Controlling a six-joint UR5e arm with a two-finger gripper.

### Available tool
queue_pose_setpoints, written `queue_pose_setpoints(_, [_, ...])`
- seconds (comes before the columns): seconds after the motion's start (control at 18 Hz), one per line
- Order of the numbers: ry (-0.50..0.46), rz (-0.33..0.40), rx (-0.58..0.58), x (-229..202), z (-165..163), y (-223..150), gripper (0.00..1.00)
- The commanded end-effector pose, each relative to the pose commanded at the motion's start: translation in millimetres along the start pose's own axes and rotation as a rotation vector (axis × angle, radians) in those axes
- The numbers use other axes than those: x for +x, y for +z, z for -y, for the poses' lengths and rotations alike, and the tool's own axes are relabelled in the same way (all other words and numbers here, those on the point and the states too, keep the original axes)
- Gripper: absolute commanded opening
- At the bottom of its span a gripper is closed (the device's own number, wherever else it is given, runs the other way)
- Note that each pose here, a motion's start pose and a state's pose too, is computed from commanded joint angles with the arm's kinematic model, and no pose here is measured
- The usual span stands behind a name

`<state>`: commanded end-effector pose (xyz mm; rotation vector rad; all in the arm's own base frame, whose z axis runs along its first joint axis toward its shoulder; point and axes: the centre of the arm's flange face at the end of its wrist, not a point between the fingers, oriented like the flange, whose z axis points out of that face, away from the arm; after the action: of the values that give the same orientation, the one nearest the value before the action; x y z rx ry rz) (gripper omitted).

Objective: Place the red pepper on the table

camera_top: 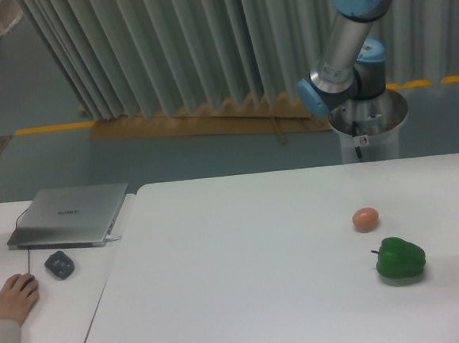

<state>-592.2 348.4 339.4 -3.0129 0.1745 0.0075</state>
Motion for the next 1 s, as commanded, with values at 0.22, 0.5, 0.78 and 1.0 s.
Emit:
queue_pose_setpoints(0.22, [-0.002,-0.015,-0.003,14.1,1.0,-32.4,0.48])
queue_pose_setpoints(0.5, [-0.003,-0.037,-0.008,51.2,27.9,-65.9,0.48])
queue_pose_setpoints(0.78, [-0.026,-0.055,-0.019,86.9,71.8,-62.0,0.48])
queue_pose_setpoints(1.0, [0.012,-0.086,-0.047,115.6,82.6,-44.7,0.48])
